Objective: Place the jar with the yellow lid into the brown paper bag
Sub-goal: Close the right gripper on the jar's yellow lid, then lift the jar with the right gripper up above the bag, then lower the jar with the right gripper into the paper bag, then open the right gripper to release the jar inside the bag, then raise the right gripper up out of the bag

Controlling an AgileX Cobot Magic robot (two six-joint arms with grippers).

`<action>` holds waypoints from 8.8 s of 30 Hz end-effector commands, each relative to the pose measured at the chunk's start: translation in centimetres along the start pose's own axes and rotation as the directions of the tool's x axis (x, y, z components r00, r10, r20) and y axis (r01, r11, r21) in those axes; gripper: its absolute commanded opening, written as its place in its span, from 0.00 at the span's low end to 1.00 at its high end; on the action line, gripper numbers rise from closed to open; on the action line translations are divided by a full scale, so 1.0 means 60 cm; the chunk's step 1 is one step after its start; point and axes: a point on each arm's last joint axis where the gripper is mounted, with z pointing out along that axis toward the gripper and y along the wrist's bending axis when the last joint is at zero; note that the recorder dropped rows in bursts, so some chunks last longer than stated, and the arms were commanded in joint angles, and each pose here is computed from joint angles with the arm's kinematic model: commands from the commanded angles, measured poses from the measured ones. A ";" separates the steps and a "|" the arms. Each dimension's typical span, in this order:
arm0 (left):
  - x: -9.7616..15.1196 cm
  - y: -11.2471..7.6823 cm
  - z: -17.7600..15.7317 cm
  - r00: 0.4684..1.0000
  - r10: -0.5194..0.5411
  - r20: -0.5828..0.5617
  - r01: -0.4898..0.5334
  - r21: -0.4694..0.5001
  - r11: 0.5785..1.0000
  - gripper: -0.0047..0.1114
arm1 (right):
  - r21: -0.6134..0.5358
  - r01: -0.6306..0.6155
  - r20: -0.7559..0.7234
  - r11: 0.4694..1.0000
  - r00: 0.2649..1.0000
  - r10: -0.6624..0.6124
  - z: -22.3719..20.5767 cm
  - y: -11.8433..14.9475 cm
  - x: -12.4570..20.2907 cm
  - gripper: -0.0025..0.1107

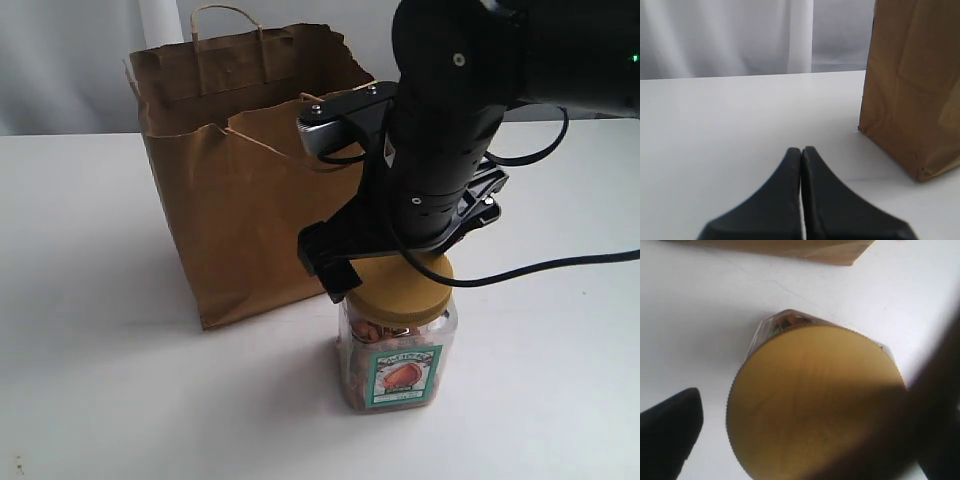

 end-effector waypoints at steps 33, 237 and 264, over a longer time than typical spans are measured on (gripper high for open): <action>-0.002 -0.001 0.000 1.000 -0.007 0.009 0.007 0.006 1.000 0.05 | 0.076 -0.068 -0.096 0.995 0.992 0.075 0.052 -0.001 -0.004 0.95; -0.002 -0.001 0.000 1.000 -0.007 0.009 0.007 0.006 1.000 0.05 | 0.067 0.181 0.268 0.981 0.944 -0.192 0.076 0.027 -0.251 0.95; -0.002 -0.001 0.000 1.000 -0.007 0.009 0.007 0.006 1.000 0.05 | -0.065 0.142 0.491 0.988 0.866 -0.092 -0.235 0.000 -0.158 0.58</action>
